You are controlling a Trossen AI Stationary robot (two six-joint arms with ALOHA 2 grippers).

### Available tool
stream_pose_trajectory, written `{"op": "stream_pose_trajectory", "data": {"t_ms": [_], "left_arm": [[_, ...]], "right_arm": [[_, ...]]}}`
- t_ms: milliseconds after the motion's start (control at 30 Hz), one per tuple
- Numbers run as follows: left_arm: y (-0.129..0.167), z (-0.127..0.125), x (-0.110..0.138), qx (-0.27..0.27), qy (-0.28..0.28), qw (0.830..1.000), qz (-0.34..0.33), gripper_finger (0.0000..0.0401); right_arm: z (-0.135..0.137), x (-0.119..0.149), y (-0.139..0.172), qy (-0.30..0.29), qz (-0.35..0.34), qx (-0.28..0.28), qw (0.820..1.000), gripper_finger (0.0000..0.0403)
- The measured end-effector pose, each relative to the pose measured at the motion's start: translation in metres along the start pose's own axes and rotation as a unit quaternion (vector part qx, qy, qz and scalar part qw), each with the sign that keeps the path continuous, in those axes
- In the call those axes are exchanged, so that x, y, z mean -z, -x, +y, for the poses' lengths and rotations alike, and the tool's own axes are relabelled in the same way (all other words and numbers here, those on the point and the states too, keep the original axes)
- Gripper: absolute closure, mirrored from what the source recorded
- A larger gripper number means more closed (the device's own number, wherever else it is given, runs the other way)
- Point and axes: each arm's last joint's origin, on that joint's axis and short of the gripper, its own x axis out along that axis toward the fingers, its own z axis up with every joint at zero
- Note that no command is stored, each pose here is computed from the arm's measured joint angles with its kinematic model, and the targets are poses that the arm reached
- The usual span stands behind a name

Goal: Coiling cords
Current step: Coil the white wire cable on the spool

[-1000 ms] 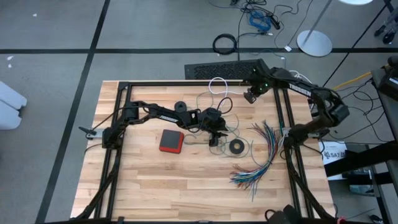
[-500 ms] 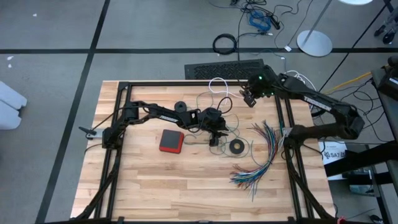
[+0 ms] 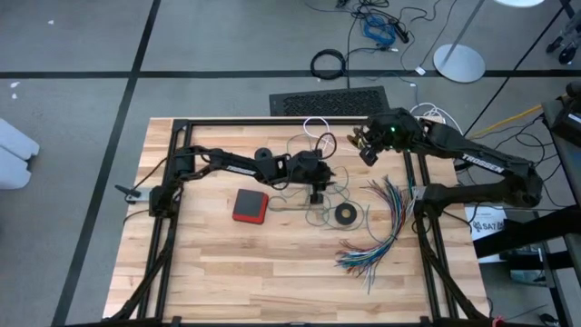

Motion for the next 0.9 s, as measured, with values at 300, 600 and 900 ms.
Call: {"op": "stream_pose_trajectory", "data": {"t_ms": [300,600,900], "left_arm": [[0.041,0.025,-0.047,-0.132,-0.066,0.988,-0.037,0.0278],[0.039,0.041,-0.05,-0.092,-0.051,0.986,-0.126,0.0278],[0.019,0.03,-0.041,-0.182,-0.061,0.97,-0.148,0.0278]], "right_arm": [[0.011,0.002,0.016,0.008,-0.027,-0.032,0.999,0.0402],[0.017,-0.007,0.036,-0.016,-0.117,-0.073,0.99,0.0403],[0.024,-0.026,0.047,-0.044,-0.223,-0.094,0.969,0.0403]]}}
